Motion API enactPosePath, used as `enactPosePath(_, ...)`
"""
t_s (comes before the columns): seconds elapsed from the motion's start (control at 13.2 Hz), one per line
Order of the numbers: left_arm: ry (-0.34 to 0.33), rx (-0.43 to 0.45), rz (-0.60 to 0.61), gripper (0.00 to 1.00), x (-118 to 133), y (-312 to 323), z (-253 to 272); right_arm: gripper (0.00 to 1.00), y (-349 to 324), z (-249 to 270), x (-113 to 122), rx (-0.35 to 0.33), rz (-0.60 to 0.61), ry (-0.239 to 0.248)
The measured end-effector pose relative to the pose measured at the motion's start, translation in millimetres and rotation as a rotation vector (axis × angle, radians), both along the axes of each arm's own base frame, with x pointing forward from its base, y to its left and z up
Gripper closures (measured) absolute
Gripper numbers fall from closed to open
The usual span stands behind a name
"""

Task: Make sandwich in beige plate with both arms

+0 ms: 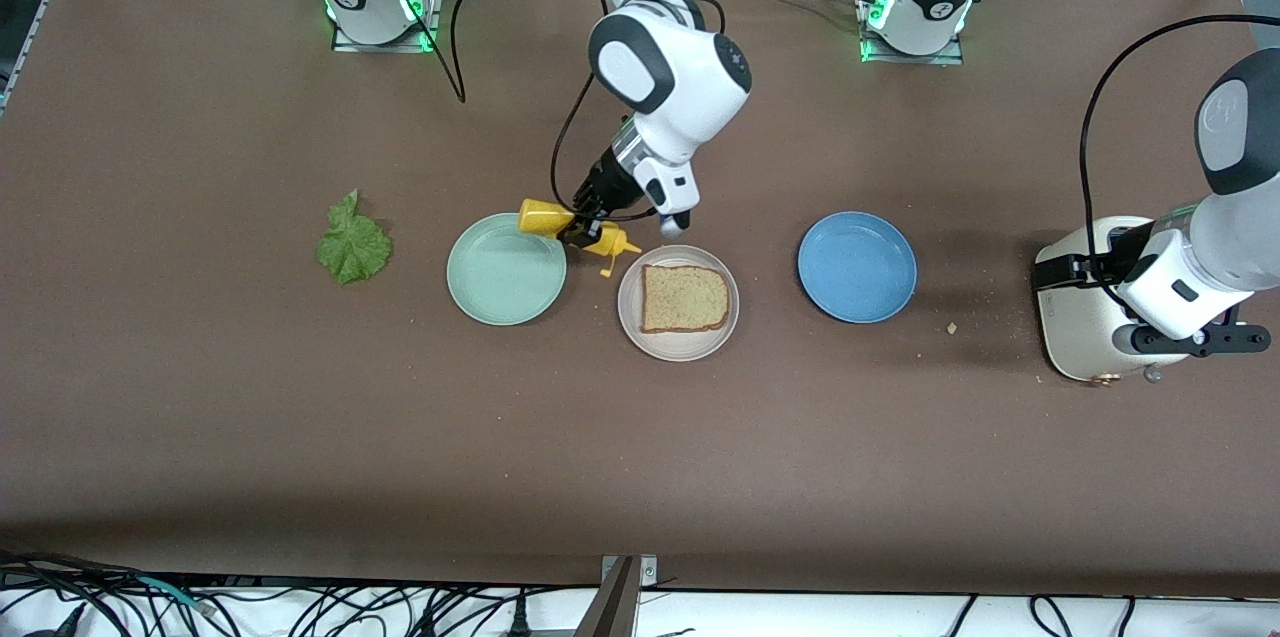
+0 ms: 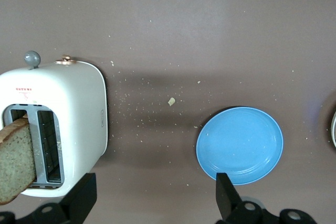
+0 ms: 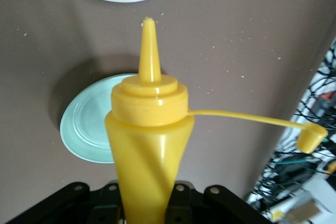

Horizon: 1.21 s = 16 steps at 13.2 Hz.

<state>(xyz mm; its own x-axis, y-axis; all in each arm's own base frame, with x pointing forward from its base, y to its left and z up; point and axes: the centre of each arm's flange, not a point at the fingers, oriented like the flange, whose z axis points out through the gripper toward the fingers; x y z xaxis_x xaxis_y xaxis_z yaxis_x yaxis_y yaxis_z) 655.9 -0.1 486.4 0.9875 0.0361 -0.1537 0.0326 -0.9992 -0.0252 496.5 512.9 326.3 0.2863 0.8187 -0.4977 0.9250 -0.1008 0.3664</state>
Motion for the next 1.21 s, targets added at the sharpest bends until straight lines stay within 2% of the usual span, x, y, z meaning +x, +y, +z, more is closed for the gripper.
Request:
enactPosePath(0.23, -0.004, 0.000, 0.004, 0.00, -0.8, 2.7, 2.9, 0.89, -18.3, 27.4, 17.0, 0.154, -0.074, 0.105)
enactPosePath(0.46, -0.004, 0.000, 0.010, 0.00, -0.9, 7.3, 3.1, 0.89, -51.0, 72.5, 40.0, 0.299, -0.096, 0.197)
enactPosePath(0.61, -0.003, 0.000, 0.017, 0.00, -1.0, 12.1, 3.1, 0.89, -88.7, 91.9, 63.2, 0.425, -0.124, 0.290)
enactPosePath(0.91, -0.003, 0.000, 0.017, 0.00, -1.1, 12.4, 3.1, 0.89, -178.2, 105.6, 112.5, 0.624, -0.130, 0.412)
enactPosePath(1.06, -0.003, 0.000, 0.015, 0.00, -1.1, 11.8, 3.1, 0.89, -213.6, 101.2, 123.5, 0.712, -0.114, 0.510)
enactPosePath(1.21, -0.003, -0.001, 0.014, 0.00, -1.2, 11.0, 3.2, 0.89, -257.5, 90.9, 131.2, 0.829, -0.090, 0.633)
